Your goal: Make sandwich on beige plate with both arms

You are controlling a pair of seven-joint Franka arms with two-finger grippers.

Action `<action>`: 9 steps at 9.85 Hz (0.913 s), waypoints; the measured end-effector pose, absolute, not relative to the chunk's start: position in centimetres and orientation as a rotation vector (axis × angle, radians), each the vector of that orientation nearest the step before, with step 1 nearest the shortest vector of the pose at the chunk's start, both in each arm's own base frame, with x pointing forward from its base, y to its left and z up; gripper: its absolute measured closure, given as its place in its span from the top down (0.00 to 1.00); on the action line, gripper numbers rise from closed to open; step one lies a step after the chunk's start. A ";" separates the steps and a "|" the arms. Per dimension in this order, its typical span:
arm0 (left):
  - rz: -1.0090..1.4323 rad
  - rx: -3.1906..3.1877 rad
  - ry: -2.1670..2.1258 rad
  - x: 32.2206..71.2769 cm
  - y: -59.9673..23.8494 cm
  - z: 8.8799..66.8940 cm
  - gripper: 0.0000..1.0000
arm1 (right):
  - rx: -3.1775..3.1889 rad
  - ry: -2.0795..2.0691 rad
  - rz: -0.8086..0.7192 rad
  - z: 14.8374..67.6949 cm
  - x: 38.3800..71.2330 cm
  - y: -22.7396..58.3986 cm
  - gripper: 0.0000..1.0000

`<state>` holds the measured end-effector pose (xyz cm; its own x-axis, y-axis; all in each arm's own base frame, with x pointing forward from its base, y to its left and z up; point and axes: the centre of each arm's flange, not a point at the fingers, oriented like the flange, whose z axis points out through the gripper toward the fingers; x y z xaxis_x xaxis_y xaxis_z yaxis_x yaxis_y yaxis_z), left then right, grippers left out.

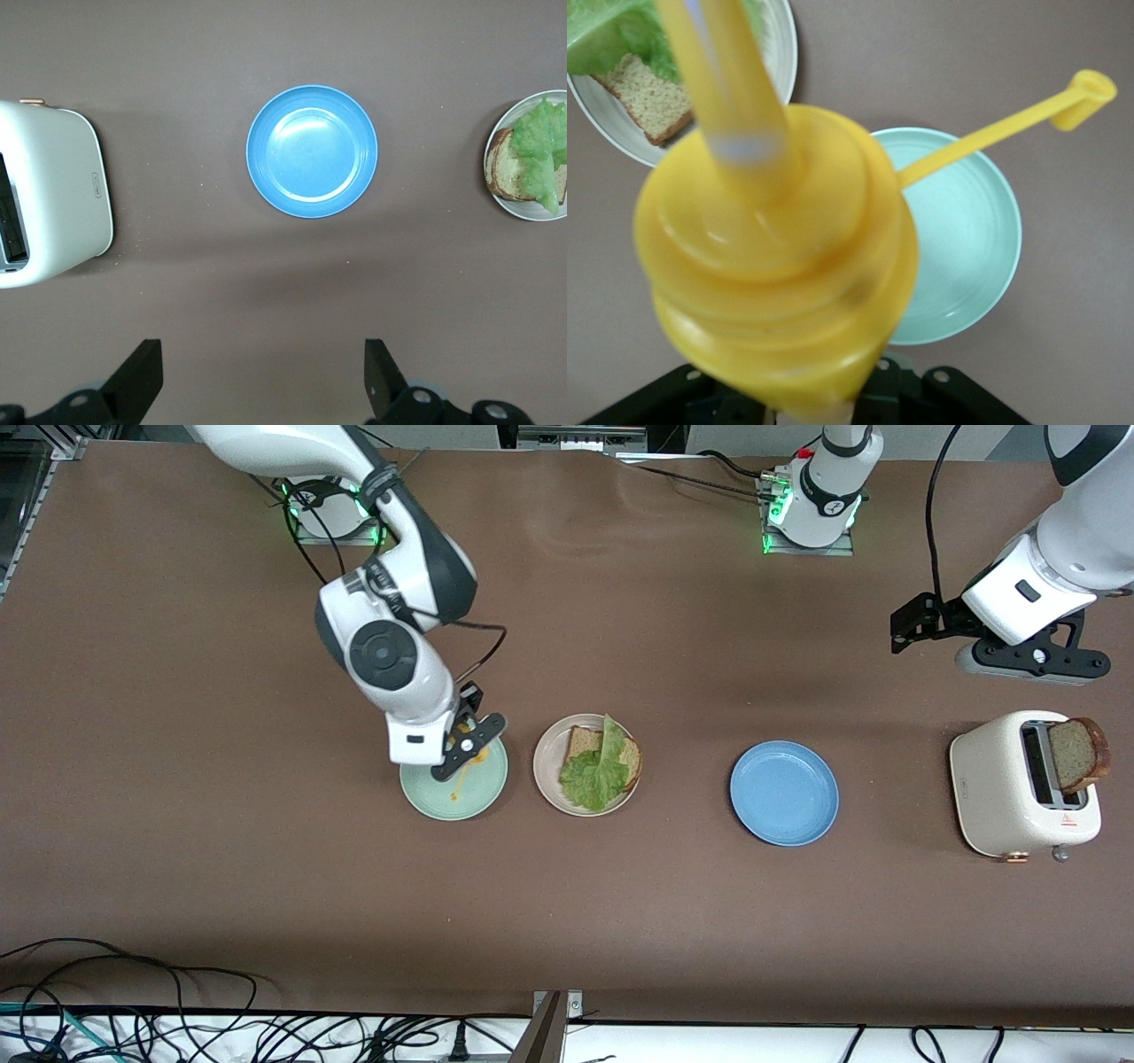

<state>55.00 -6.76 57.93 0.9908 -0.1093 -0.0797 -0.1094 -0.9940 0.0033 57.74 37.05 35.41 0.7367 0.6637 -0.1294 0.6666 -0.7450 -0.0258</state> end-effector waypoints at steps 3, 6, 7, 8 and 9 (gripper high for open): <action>0.126 -3.133 0.172 55.0 -6.8 57.9 1.00 | 2.789 1.057 -0.266 35.1 55.7 41.8 0.32; 0.126 -3.133 0.172 55.0 -6.8 57.9 1.00 | 2.721 1.017 -0.310 32.8 53.0 46.4 0.32; 0.126 -3.133 0.172 55.0 -6.8 57.9 1.00 | 2.706 1.014 -0.321 31.7 52.4 47.3 0.32; 0.126 -3.133 0.172 55.0 -6.8 57.9 1.00 | 2.687 1.006 -0.332 30.5 51.9 48.1 0.32; 0.126 -3.133 0.172 55.0 -6.8 57.9 1.00 | 2.667 1.001 -0.342 29.3 51.6 48.6 0.32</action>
<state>55.00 -6.76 57.92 0.9908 -0.1092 -0.0803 -0.1093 -0.9940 0.0033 51.63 48.63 29.29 0.7330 0.6049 -0.3112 0.6689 -0.7240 0.1685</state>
